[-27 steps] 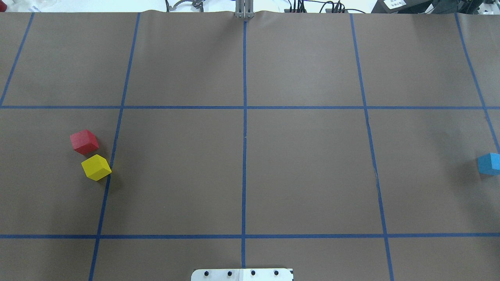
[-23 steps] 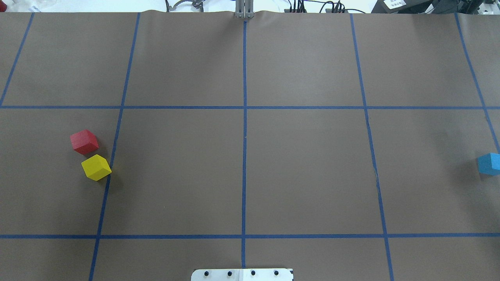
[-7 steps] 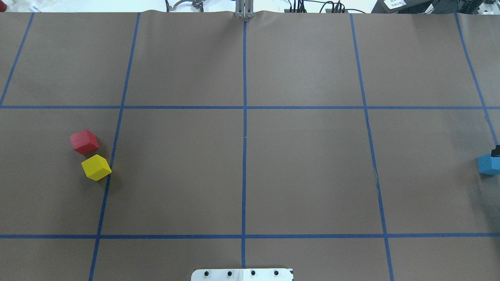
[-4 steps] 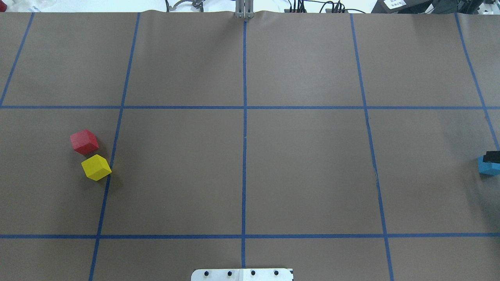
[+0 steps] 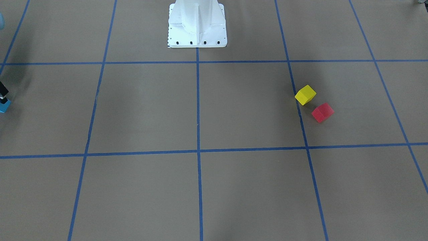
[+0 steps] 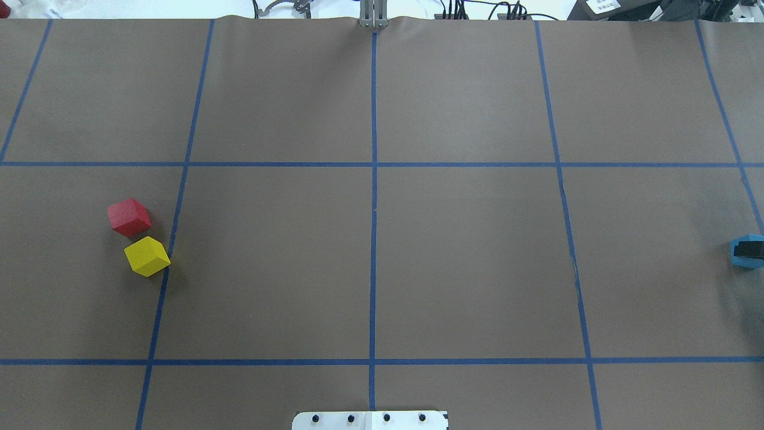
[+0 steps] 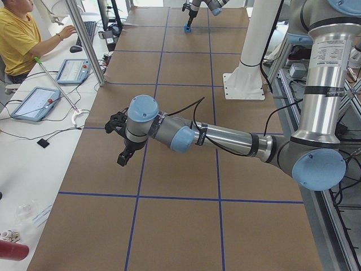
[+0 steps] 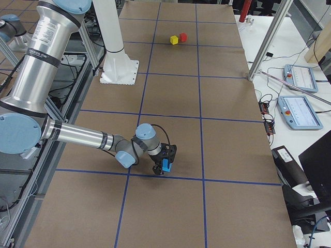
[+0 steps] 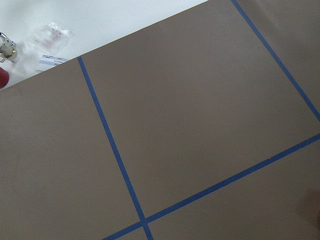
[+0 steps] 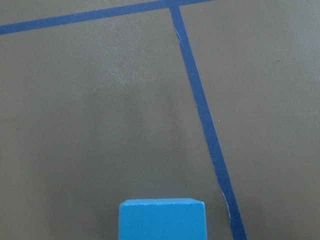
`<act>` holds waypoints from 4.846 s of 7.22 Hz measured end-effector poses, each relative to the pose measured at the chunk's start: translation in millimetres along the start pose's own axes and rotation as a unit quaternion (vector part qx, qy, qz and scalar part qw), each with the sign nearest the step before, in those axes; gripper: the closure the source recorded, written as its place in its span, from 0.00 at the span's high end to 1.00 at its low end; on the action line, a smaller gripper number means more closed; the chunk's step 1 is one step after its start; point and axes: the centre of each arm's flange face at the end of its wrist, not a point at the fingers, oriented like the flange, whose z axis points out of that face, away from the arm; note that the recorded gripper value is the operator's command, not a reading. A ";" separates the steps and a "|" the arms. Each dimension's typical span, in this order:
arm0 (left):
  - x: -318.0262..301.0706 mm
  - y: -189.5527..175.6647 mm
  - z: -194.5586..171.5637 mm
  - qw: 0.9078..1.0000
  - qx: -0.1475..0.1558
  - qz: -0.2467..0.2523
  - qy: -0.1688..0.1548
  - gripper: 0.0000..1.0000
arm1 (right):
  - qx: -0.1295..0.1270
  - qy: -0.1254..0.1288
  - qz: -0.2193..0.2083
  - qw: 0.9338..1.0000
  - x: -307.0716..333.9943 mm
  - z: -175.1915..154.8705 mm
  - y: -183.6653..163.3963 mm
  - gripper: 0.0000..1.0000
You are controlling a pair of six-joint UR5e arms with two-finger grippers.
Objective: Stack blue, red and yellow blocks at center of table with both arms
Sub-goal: 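Close the right gripper on the blue cube and lift it, then carry the blue cube with the right gripper to the table center, then release the blue cube and raise the right arm while the left reaches out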
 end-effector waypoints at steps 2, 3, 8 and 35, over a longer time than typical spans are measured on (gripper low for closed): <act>-0.3 1.9 0.5 1.000 0.002 0.002 0.000 1.00 | 0.001 -0.009 -0.013 1.000 -10.1 0.2 -3.8 0.00; -0.2 2.3 0.4 1.000 0.003 0.003 0.000 1.00 | 0.001 -0.023 -0.034 0.999 -23.4 -4.4 -7.6 0.00; -2.5 4.6 2.7 1.000 0.000 -0.003 -0.001 1.00 | 0.068 -0.165 -0.156 0.972 -208.3 -45.2 -97.6 0.00; 272.8 -36.8 131.4 0.990 0.052 0.010 0.132 1.00 | -0.024 -0.051 -0.186 0.981 -342.5 -176.4 -240.7 1.00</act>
